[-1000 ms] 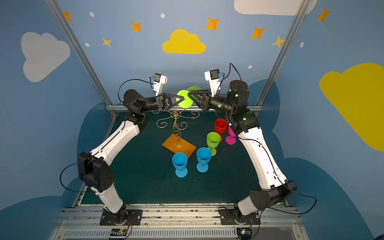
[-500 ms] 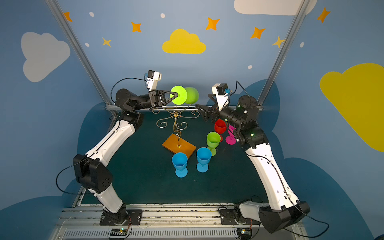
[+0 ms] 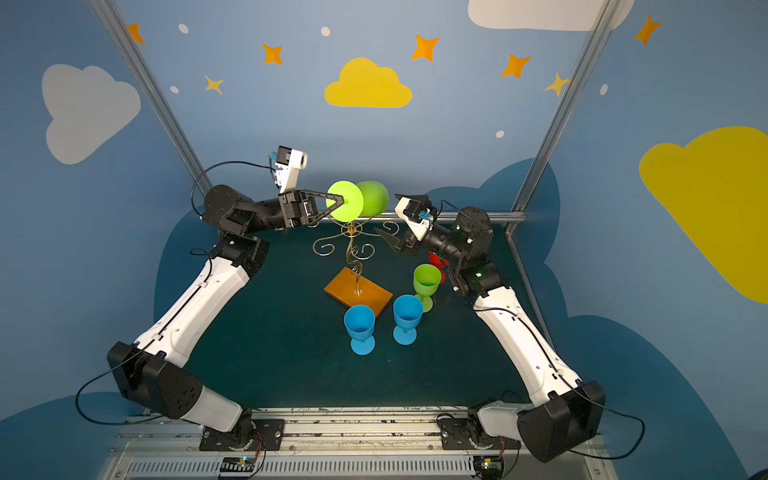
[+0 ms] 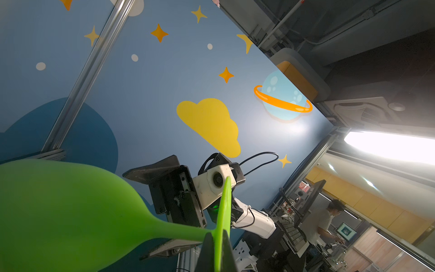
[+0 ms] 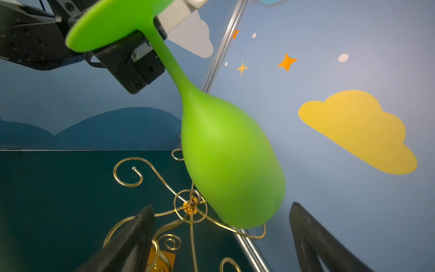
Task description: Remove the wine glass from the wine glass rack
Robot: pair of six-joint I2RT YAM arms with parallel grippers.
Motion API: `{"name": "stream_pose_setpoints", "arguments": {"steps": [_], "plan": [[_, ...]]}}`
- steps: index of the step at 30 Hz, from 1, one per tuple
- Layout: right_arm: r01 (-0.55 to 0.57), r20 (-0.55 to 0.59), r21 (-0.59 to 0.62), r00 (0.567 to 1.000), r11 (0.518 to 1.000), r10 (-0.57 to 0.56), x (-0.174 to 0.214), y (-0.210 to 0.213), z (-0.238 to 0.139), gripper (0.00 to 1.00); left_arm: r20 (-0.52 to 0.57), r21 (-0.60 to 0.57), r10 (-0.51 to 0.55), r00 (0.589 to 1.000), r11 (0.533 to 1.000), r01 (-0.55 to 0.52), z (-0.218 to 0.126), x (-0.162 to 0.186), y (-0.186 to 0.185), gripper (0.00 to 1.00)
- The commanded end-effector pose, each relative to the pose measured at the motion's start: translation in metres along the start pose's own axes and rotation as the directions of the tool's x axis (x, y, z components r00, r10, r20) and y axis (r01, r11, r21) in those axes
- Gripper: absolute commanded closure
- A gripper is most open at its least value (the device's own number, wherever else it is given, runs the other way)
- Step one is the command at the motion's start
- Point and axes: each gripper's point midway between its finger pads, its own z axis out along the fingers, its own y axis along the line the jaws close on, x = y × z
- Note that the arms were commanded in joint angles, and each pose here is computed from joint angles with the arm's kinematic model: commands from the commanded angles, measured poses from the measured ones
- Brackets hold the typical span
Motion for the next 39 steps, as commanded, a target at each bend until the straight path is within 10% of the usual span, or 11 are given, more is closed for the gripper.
{"name": "stream_pose_setpoints", "arguments": {"steps": [1, 28, 39], "plan": [[0.099, 0.069, 0.009, 0.993, 0.995, -0.100, -0.014, -0.004, 0.013, 0.12, 0.013, -0.022, 0.037, 0.999, 0.999, -0.037, -0.003, 0.000, -0.003, 0.97], [0.107, 0.115, -0.005, 0.988, 0.994, -0.106, -0.002, 0.004, 0.077, 0.14, 0.032, -0.060, 0.061, 0.998, 0.996, -0.059, -0.013, 0.005, -0.008, 0.97], [0.080, 0.079, 0.001, 0.994, 0.997, -0.080, -0.011, 0.010, 0.071, 0.44, 0.084, -0.151, 0.110, 0.990, 0.984, -0.097, -0.027, 0.000, 0.006, 0.83]]}}
